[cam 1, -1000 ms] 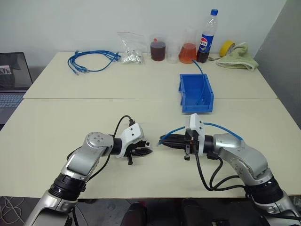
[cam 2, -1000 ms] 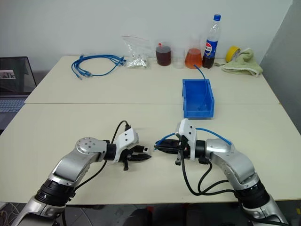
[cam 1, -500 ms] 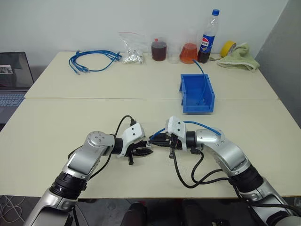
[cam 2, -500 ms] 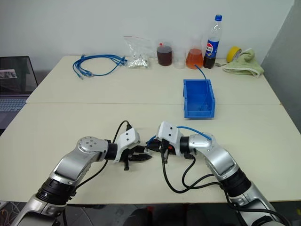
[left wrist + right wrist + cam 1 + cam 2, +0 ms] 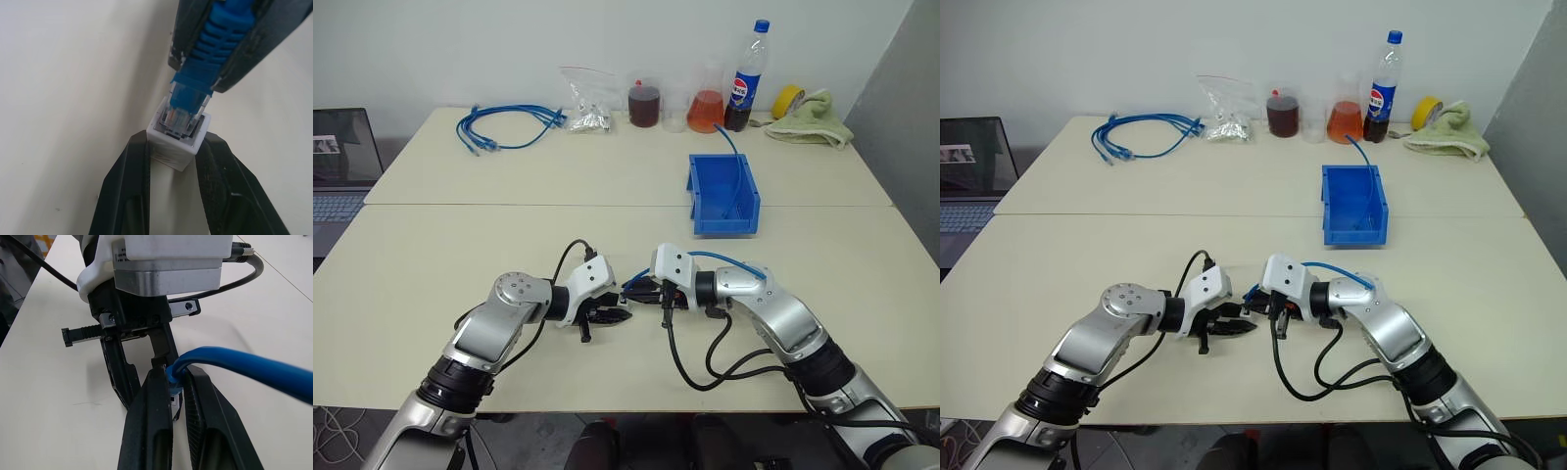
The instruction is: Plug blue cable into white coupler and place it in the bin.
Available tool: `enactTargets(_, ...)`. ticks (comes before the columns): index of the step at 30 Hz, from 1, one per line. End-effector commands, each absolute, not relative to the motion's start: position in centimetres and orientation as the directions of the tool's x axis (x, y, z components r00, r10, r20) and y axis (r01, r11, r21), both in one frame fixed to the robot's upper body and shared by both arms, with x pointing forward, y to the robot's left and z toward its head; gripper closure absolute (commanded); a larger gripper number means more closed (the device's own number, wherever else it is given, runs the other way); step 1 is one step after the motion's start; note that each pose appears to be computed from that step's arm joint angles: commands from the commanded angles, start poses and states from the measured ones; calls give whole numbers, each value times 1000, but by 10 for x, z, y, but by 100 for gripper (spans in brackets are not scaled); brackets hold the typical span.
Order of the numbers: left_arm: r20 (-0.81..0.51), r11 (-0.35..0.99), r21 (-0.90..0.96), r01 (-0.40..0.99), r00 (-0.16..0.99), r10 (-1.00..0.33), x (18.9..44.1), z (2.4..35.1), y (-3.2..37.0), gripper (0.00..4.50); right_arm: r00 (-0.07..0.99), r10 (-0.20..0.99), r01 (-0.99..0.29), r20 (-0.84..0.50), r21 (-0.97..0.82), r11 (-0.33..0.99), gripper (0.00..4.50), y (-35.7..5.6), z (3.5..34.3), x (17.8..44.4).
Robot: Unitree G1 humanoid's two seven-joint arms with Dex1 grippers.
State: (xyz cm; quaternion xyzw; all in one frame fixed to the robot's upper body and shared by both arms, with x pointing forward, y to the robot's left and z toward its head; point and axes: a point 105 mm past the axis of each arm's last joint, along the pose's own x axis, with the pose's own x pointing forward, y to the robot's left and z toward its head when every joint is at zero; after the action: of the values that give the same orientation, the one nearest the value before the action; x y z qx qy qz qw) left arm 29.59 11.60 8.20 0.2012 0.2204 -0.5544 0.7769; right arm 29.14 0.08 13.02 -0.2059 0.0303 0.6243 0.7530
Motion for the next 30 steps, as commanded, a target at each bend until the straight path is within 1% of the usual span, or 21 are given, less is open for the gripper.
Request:
enactTargets(1,-597,295,17,955,246,-764,288,67,116,352,207,928,-947,-310,-301,111,443,1,137,291)
enactTargets(6,-597,298,20,954,250,-762,289,67,116,352,175,919,-953,-354,-296,68,443,0,132,285)
enactTargets(14,-599,296,24,955,251,-761,290,67,116,352,205,902,-948,-381,-305,87,443,0,125,291)
enactTargets(18,-600,297,27,954,253,-759,290,67,117,352,190,891,-951,-412,-302,63,443,-2,121,289)
enactTargets(22,-600,298,27,954,254,-759,291,67,117,353,163,895,-958,-416,-282,44,443,8,124,286)
enactTargets(30,-600,298,28,954,255,-759,291,66,117,353,145,879,-968,-455,-248,32,443,15,111,287)
